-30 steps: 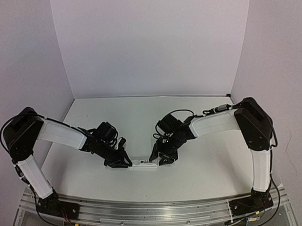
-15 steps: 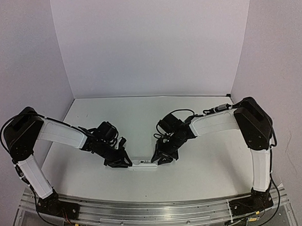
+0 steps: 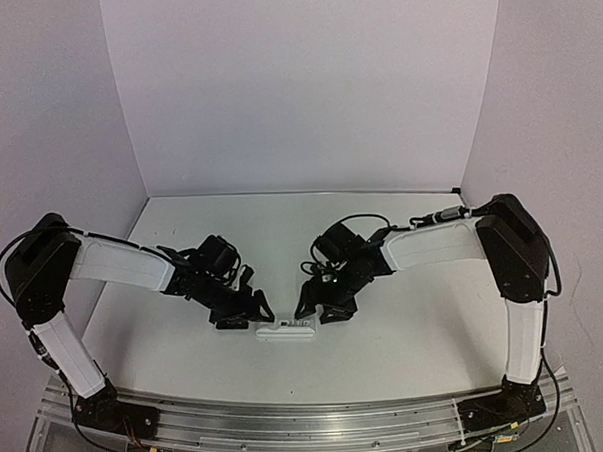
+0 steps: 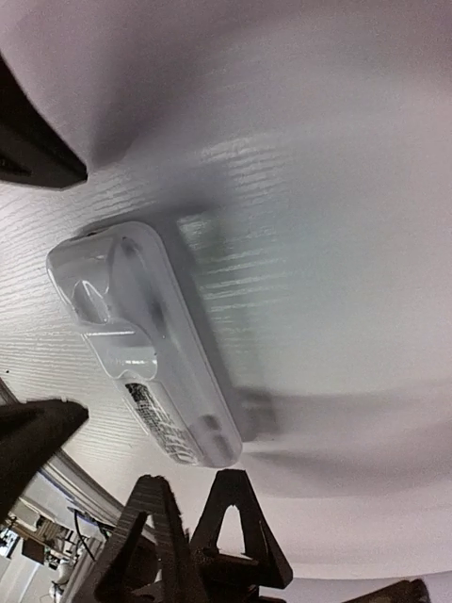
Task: Load the batteries into the remote control
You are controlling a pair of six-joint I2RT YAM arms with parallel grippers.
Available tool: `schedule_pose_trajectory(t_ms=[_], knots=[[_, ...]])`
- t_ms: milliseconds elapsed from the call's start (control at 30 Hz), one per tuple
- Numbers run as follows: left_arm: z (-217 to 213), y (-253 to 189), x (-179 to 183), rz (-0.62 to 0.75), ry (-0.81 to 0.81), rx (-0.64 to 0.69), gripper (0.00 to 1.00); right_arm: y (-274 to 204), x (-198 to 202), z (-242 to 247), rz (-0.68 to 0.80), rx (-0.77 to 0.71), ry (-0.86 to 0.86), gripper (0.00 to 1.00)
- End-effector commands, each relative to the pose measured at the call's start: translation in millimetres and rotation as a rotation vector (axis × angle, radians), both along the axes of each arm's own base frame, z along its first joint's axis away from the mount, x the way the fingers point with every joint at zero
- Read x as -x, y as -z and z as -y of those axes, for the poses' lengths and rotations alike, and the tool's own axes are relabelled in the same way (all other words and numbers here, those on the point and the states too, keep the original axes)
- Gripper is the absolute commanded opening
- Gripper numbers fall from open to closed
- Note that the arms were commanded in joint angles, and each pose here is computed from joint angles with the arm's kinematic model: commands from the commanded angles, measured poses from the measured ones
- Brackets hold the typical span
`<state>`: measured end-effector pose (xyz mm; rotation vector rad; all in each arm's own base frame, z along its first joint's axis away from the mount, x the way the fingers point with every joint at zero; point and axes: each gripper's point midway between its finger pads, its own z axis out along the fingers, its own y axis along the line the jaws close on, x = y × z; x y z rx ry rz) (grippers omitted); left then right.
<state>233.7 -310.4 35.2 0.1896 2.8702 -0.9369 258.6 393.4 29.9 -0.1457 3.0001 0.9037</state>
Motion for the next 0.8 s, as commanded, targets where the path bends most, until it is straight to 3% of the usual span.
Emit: schedule_pose_trajectory(t_ms=[0,133,300,500,767], knots=[[-3,-79,-36,0.242,-0.08,0.017,0.96,-83,-17,-7,0.394,-0.086,-0.278,0.75],[-31,-119,-45,0.366,-0.182,-0.03,1.0,-95,5,-11,0.534,-0.159,-0.616,0.88],[-80,-149,-43,0.48,-0.34,-0.098,1.0,-74,20,-12,0.679,-0.18,-0.954,0.91],[-118,-160,-23,0.514,-0.46,-0.071,1.0,-51,13,-19,0.771,-0.125,-1.112,0.91],[-131,-152,-3,0.498,-0.497,0.006,1.0,0,10,-31,0.809,0.031,-1.278,0.9]])
